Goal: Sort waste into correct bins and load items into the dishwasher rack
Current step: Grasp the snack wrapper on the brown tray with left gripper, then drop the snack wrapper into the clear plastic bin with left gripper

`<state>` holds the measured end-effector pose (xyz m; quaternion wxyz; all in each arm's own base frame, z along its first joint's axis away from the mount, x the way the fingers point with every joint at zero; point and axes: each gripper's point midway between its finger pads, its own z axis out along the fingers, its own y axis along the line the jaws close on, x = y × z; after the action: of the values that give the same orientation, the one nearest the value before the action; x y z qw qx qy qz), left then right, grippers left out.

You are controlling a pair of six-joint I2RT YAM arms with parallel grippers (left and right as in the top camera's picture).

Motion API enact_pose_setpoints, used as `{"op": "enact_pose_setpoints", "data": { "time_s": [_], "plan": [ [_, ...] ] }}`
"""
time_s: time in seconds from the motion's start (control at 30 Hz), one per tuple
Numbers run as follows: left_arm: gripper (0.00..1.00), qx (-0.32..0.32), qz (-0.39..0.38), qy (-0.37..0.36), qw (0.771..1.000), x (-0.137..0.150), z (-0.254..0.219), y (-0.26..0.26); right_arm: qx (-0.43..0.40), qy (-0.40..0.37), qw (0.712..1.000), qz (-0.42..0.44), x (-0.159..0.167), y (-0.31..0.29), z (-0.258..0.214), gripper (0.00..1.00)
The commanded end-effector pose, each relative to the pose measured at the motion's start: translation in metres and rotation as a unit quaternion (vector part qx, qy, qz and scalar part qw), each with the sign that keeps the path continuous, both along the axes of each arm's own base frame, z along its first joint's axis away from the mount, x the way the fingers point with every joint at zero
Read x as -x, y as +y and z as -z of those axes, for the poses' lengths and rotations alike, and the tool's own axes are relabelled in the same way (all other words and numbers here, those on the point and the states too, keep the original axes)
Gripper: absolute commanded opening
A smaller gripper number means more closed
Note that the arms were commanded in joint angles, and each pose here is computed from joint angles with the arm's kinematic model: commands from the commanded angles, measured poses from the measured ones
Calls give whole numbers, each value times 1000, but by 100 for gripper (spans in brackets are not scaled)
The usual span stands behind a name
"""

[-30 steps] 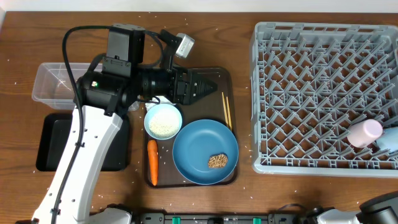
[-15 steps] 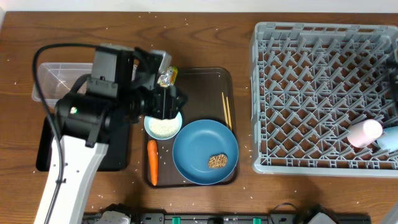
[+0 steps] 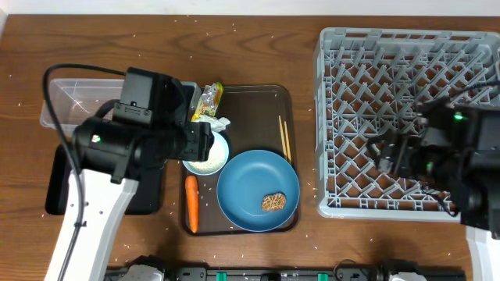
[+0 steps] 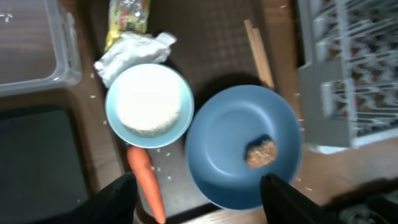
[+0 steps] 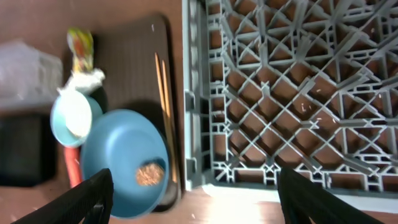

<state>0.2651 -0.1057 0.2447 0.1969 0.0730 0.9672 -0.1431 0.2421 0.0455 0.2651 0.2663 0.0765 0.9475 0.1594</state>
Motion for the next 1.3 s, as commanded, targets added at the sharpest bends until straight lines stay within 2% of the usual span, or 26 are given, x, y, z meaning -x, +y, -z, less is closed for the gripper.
{"op": "enact_pose_setpoints", "data": {
  "time_s": [0.0,0.2,0.27,0.43,0.7,0.87,1.07,1.1,1.2,1.23,1.27],
  "plan": [
    [61,-27,-23,38,999,-9,37,7,35,9,999,-15,-2,1,8,78],
    [57,-28,-29,48,998,-40,78,-1,22,34,999,-22,-6,12,18,78],
    [57,-30,-34,22,999,-61,83,-3,17,41,999,-25,-7,14,20,78],
    [58,-86,-65,-34,994,-111,100,11,16,53,998,-22,-9,14,25,78],
    [59,-99,-19,-87,991,-176,153,-6,15,66,998,-19,-7,14,28,78],
    [59,-101,-14,-105,989,-199,180,-10,16,78,997,-19,-1,14,31,78],
    [57,-106,-8,-107,989,-210,205,-12,17,92,995,-19,5,13,34,78],
    [50,-106,-8,-107,989,-211,206,-12,17,92,995,-19,5,13,34,78],
    [15,-105,-9,-113,988,-213,202,-13,17,92,995,-18,5,13,34,78],
    [6,-104,-10,-117,988,-213,197,-13,17,92,995,-18,5,13,34,78],
    [6,-102,-10,-124,987,-214,191,-13,17,92,995,-18,5,13,34,78]
  ]
}}
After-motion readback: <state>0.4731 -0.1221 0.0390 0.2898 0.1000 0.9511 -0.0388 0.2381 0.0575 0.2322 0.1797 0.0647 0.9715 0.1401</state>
